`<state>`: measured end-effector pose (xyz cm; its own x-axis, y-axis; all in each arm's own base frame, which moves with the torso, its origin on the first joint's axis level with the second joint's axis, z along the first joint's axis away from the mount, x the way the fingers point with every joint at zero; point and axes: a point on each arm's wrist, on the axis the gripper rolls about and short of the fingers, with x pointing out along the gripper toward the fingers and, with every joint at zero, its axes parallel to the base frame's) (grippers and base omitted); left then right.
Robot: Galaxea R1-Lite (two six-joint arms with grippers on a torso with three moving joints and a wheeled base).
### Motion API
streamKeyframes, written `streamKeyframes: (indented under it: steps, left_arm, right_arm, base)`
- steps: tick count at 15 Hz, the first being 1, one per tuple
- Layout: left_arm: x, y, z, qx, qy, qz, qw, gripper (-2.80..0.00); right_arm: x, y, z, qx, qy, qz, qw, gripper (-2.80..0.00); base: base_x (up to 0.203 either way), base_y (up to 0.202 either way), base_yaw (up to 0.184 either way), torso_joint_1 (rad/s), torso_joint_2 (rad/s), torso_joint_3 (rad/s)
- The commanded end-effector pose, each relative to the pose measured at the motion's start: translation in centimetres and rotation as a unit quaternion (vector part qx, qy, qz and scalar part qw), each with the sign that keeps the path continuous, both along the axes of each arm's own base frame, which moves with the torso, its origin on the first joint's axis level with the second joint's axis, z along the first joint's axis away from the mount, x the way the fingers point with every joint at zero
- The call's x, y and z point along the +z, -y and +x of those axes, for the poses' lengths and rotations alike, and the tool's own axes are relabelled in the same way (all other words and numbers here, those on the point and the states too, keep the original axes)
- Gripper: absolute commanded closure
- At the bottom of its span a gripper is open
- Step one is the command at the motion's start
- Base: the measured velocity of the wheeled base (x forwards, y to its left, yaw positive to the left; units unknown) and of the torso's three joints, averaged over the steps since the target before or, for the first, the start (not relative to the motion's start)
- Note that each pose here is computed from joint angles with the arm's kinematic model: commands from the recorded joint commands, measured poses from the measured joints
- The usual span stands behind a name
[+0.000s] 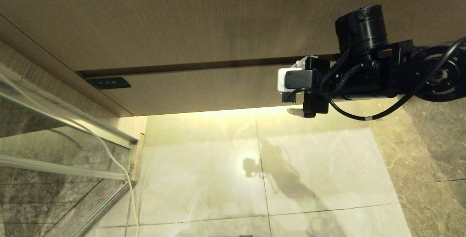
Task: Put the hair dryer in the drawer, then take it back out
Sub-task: Pull open the drawer
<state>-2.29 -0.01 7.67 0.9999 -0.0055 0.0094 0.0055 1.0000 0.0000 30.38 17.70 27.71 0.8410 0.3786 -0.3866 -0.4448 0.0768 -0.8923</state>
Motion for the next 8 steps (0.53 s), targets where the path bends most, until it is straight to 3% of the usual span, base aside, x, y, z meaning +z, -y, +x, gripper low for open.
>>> streamKeyframes:
  steps: [1,8]
  left_arm:
    - [0.0,0.0,0.0,0.000,0.000,0.000,1.0000,0.00]
    - [0.0,0.0,0.0,0.000,-0.001,0.000,1.0000,0.00]
  right_arm:
    - [-0.7,-0.1,1.2,-0.009,0.008,0.003,1.000,-2.80]
    - [-1.4,0.3,3.7,-0.035,0.030,0.040,0.998,-2.80]
  base:
    - [0.000,0.000,0.000,0.000,0.00,0.000]
    - [0.000,0.000,0.000,0.000,0.00,0.000]
